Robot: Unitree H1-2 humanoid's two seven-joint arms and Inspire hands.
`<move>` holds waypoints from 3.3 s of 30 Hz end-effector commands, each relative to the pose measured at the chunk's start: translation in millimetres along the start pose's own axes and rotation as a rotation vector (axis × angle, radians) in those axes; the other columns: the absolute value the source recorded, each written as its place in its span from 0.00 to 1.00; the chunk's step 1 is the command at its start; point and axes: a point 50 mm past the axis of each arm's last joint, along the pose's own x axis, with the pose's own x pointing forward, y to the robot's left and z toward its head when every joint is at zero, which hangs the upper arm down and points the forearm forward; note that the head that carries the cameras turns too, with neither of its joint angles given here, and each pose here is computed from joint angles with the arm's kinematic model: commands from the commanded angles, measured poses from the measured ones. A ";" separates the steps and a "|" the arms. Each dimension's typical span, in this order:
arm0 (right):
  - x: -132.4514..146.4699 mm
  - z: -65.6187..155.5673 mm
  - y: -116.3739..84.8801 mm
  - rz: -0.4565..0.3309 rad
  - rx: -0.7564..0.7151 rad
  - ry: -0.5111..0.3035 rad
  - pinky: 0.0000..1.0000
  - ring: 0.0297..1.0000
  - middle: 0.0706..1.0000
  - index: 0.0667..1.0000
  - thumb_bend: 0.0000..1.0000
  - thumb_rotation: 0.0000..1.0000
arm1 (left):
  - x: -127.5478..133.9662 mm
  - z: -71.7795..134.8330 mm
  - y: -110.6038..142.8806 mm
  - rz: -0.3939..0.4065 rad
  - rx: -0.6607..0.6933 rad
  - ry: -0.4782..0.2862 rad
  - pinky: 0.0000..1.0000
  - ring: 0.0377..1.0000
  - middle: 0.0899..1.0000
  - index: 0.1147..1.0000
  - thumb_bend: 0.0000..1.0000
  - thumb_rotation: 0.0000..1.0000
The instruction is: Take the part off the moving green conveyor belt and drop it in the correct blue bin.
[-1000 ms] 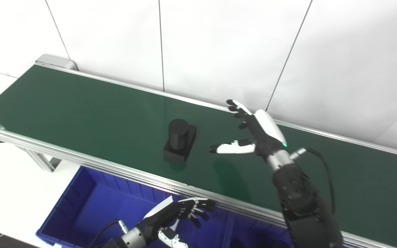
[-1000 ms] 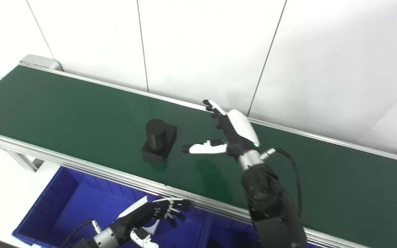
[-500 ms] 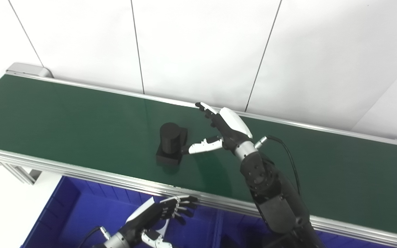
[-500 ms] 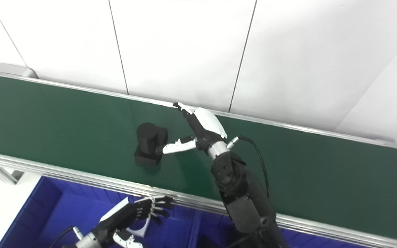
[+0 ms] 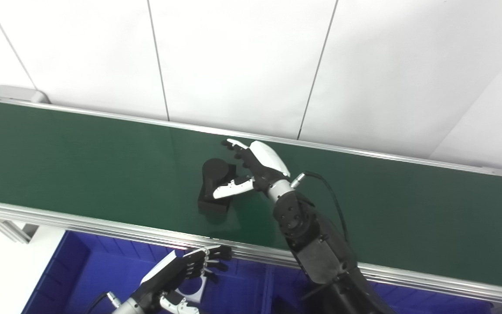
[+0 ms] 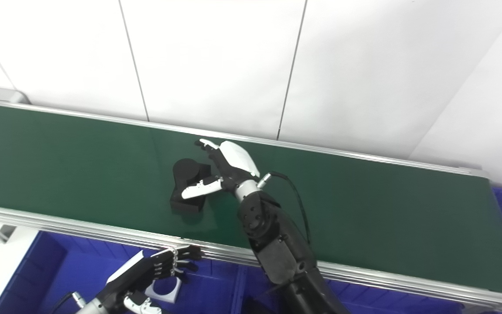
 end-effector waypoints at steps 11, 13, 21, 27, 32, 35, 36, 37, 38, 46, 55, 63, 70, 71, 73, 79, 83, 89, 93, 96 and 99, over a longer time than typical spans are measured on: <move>5.1 20.3 -0.6 -0.106 -0.007 -0.096 0.48 0.53 0.50 0.49 0.53 0.00 | 0.7 5.6 5.4 0.008 -0.012 -0.065 0.66 0.76 0.82 0.84 0.98 0.30; 4.1 19.3 0.3 -0.124 -0.022 -0.095 0.47 0.51 0.48 0.46 0.52 0.00 | 0.7 6.0 5.8 0.007 -0.010 -0.066 0.66 0.76 0.83 0.84 0.98 0.30; -0.5 13.0 2.9 -0.199 -0.039 -0.096 0.45 0.42 0.48 0.46 0.51 0.00 | 4.8 10.3 8.6 0.007 0.016 -0.073 0.65 0.76 0.82 0.83 0.98 0.30; -7.0 11.1 -3.0 -0.242 -0.006 -0.113 0.45 0.41 0.48 0.47 0.51 0.00 | 7.2 11.7 9.6 0.010 0.009 -0.084 0.64 0.74 0.81 0.83 0.99 0.30; -26.9 8.3 -12.8 -0.307 0.063 -0.134 0.34 0.38 0.45 0.50 0.51 0.00 | 9.2 15.1 9.8 0.008 0.020 -0.094 0.62 0.73 0.81 0.83 0.99 0.29; -43.5 4.4 -17.2 -0.354 0.091 -0.147 0.31 0.36 0.44 0.50 0.51 0.00 | 10.3 19.4 9.0 0.006 0.029 -0.108 0.63 0.74 0.82 0.82 1.00 0.28; -50.9 3.1 -19.2 -0.368 0.104 -0.153 0.31 0.36 0.44 0.50 0.51 0.00 | 10.7 21.6 8.5 0.005 0.032 -0.116 0.63 0.74 0.81 0.82 1.00 0.28; -56.0 2.3 -20.6 -0.377 0.113 -0.156 0.31 0.36 0.43 0.50 0.51 0.00 | 11.0 23.0 8.2 0.004 0.034 -0.120 0.63 0.75 0.82 0.82 1.00 0.27; -64.2 1.3 -22.6 -0.390 0.124 -0.156 0.31 0.36 0.43 0.51 0.51 0.00 | 11.1 24.3 8.0 0.006 0.037 -0.125 0.63 0.75 0.82 0.82 1.00 0.27; -132.5 -2.7 -41.0 -0.483 0.196 -0.139 0.37 0.38 0.44 0.50 0.51 0.00 | 13.5 33.5 6.9 0.013 0.049 -0.157 0.62 0.73 0.80 0.81 0.99 0.24; -202.0 -26.1 -41.6 -0.532 0.157 -0.075 0.39 0.39 0.44 0.49 0.51 0.00 | 14.5 41.2 9.1 0.010 0.061 -0.184 0.61 0.72 0.80 0.82 1.00 0.25; -263.4 -57.2 -34.6 -0.525 0.152 0.045 0.28 0.35 0.43 0.51 0.51 0.00 | 13.7 47.5 12.3 0.004 0.066 -0.202 0.60 0.74 0.80 0.82 1.00 0.26; -309.4 -87.2 -28.7 -0.515 0.080 0.178 0.34 0.37 0.43 0.51 0.51 0.00 | 10.5 52.7 16.4 0.004 0.062 -0.202 0.61 0.74 0.80 0.82 1.00 0.25; -315.8 -91.4 -27.9 -0.519 0.075 0.196 0.34 0.37 0.43 0.51 0.51 0.00 | 10.2 53.4 17.5 0.001 0.067 -0.202 0.61 0.74 0.80 0.82 1.00 0.25; -327.1 -97.8 -26.7 -0.528 0.064 0.238 0.40 0.41 0.44 0.48 0.51 0.00 | 9.5 54.2 19.8 -0.003 0.074 -0.204 0.61 0.73 0.80 0.82 0.99 0.25; -353.3 -116.1 -22.3 -0.561 0.021 0.328 0.39 0.40 0.45 0.48 0.51 0.00 | 6.1 55.7 22.8 0.004 0.070 -0.191 0.60 0.73 0.80 0.82 1.00 0.25; -363.2 -126.3 -17.9 -0.579 0.028 0.386 0.40 0.41 0.48 0.46 0.52 0.00 | 5.5 56.2 24.3 -0.004 0.071 -0.198 0.60 0.73 0.80 0.82 0.99 0.23; -368.6 -130.4 -10.5 -0.527 0.065 0.472 0.59 0.68 0.69 0.61 0.60 0.16 | 4.7 55.7 26.0 -0.002 0.068 -0.193 0.60 0.73 0.80 0.81 1.00 0.24; -363.5 -136.3 -6.2 -0.488 0.084 0.507 0.73 0.84 0.84 0.85 0.70 0.34 | 6.1 56.2 26.6 -0.005 0.058 -0.189 0.60 0.74 0.80 0.81 1.00 0.23; -358.3 -144.9 -2.8 -0.448 0.109 0.560 0.73 0.86 0.87 0.87 0.69 0.36 | 7.6 55.5 27.7 -0.011 0.057 -0.193 0.60 0.74 0.80 0.82 0.99 0.23; -355.2 -152.7 0.4 -0.410 0.142 0.603 0.74 0.89 0.91 0.88 0.67 0.45 | 9.2 54.9 29.1 -0.012 0.057 -0.194 0.61 0.75 0.80 0.82 0.99 0.23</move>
